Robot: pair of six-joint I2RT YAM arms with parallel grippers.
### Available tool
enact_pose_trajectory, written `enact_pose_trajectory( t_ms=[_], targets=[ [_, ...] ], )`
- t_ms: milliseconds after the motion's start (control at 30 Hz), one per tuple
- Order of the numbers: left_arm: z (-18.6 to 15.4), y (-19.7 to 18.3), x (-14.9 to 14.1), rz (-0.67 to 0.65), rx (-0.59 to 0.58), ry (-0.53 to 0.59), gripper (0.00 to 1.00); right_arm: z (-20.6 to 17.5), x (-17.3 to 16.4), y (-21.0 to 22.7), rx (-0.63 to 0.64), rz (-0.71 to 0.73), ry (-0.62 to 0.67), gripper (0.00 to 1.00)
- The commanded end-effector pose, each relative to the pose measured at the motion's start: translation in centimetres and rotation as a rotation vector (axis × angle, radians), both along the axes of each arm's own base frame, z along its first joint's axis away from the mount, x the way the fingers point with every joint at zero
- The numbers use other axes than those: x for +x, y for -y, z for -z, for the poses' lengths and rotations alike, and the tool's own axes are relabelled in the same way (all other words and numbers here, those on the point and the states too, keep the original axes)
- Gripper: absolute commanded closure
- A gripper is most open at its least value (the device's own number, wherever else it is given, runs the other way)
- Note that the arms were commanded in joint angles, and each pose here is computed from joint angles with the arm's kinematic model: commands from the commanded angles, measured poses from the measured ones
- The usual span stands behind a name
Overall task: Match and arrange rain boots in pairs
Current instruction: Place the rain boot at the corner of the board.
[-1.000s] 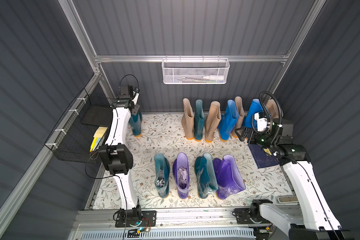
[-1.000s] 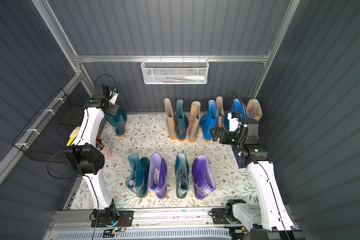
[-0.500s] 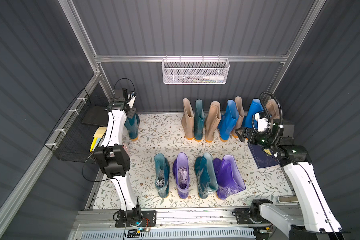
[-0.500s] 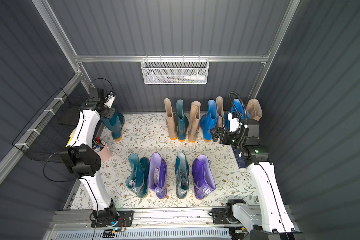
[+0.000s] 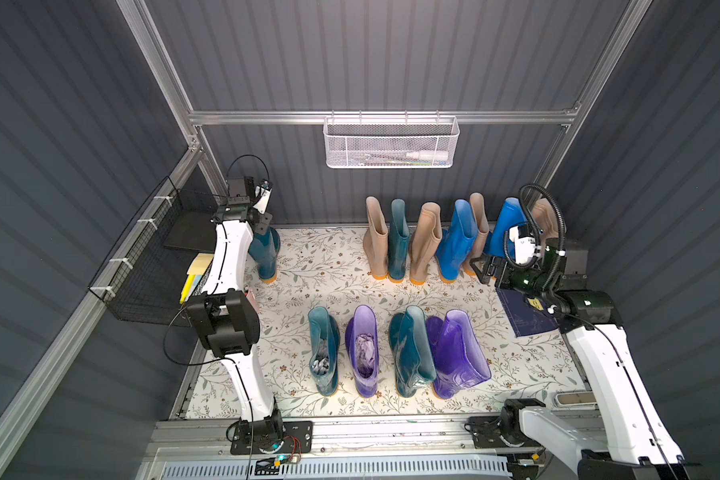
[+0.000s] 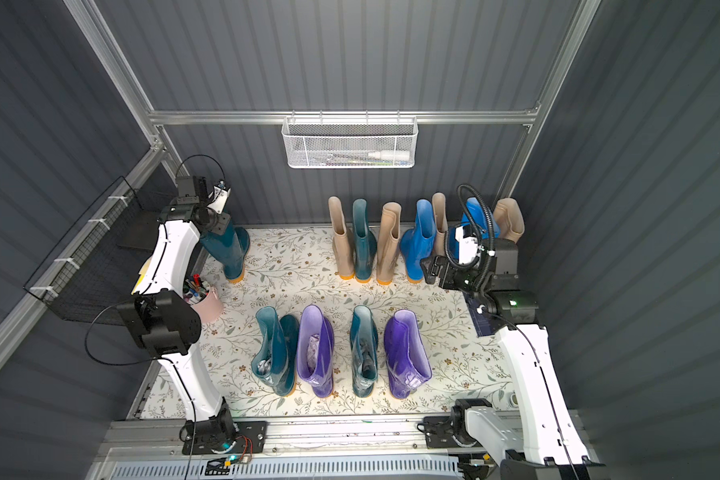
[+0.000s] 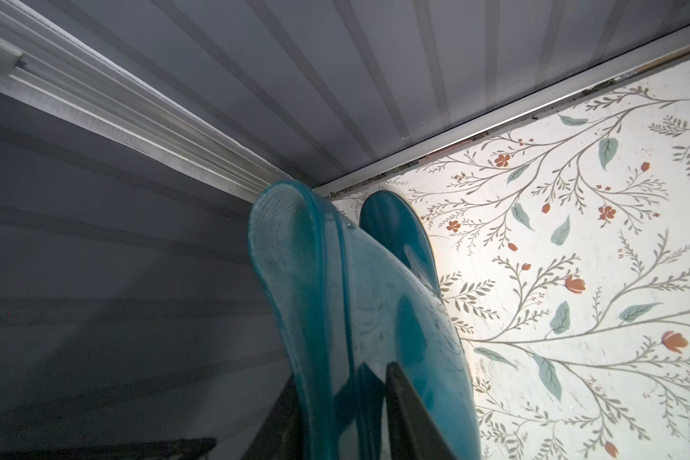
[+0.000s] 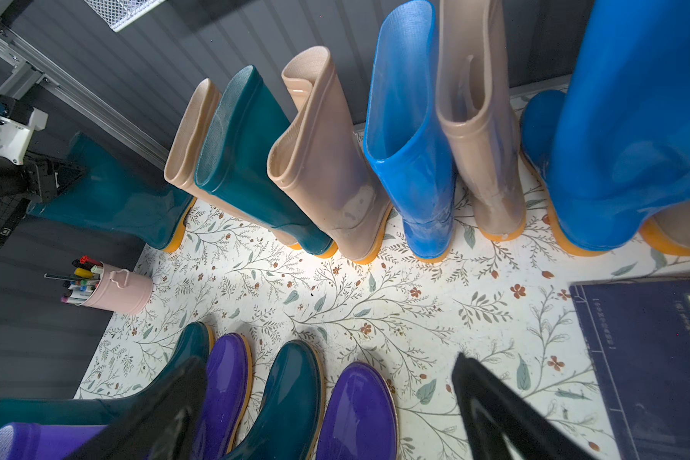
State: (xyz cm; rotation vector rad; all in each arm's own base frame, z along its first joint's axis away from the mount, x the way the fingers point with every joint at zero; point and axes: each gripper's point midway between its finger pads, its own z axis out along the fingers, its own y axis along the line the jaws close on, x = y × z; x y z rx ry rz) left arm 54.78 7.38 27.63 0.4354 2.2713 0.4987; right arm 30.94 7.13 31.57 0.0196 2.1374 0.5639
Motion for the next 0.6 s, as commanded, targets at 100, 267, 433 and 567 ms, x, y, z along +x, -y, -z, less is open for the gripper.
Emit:
enact_pose_trajectory(
  t_ms=[100, 267, 433, 567],
  targets=[
    [-6.4, -1.3, -0.4, -0.063, 0.014, 0.173, 0.64, 0.5, -0.3, -0.2, 0.002, -0.005, -0.009, 0.01],
    [-6.4, -1.3, -0.5, -0.093, -0.023, 0.207, 0.61, 0.6, -0.2, -0.2, 0.004, -0.005, -0.007, 0.01],
    [-5.4, -2.0, -0.4, -0.142, -0.011, 0.202, 0.95, 0.4, -0.1, -0.3, 0.006, -0.010, -0.009, 0.01],
    [-5.9, -2.1, -0.3, -0.171, 0.001, 0.237, 0.81, 0.2, -0.2, -0.2, -0.001, -0.007, -0.007, 0.01]
  ],
)
